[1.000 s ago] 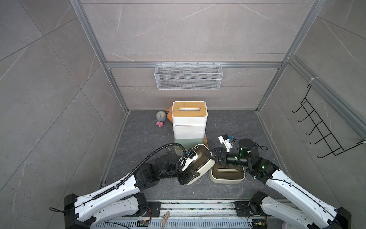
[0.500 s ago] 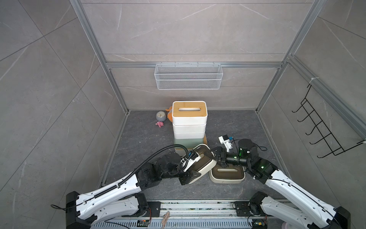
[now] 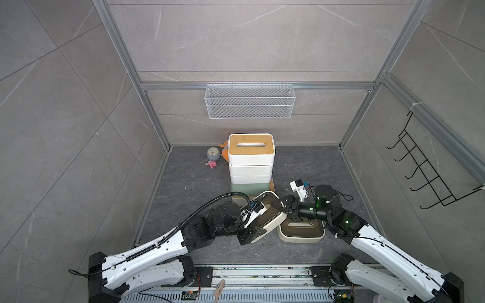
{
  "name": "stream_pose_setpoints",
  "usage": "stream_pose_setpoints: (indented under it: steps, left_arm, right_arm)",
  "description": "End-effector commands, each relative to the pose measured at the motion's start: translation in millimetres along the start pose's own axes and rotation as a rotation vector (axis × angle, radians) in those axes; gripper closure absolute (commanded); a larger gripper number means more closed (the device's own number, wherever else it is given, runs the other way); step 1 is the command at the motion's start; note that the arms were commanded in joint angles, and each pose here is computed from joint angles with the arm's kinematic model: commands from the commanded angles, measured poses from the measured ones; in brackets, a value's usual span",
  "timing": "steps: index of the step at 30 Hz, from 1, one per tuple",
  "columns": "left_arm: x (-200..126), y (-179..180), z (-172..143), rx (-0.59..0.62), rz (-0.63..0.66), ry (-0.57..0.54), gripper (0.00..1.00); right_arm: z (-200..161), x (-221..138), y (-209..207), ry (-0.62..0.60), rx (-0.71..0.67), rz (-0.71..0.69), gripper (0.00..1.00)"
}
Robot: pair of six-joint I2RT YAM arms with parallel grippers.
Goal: Stack the tissue boxes
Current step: Place the tissue box at the tissue box.
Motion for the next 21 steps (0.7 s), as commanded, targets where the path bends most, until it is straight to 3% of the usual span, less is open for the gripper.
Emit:
stream_pose_setpoints:
  steps: [1,21]
  left_arm:
    - [-4.8,0.0,15.9,0.029,0.019,-0.056,0.52]
    - [3.8,4.6,4.9,-0.002,0.055,-0.019,0.44]
  right_arm:
    - [-3.7,-3.9,4.0,-0.006,-0.018,0.028,0.16]
    - [-5.4,-9.3,1.0,-0.041,-0.019,0.011,0.25]
Point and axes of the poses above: each gripper's point midway between its finger pads, its own x axis out along the fingers, its own y axis along the line the jaws close on, z = x × y, the point moved 9 cm from there along -x, back along the fingers, and after that the axes turned 5 degrees about x, right-handed, at the moved point
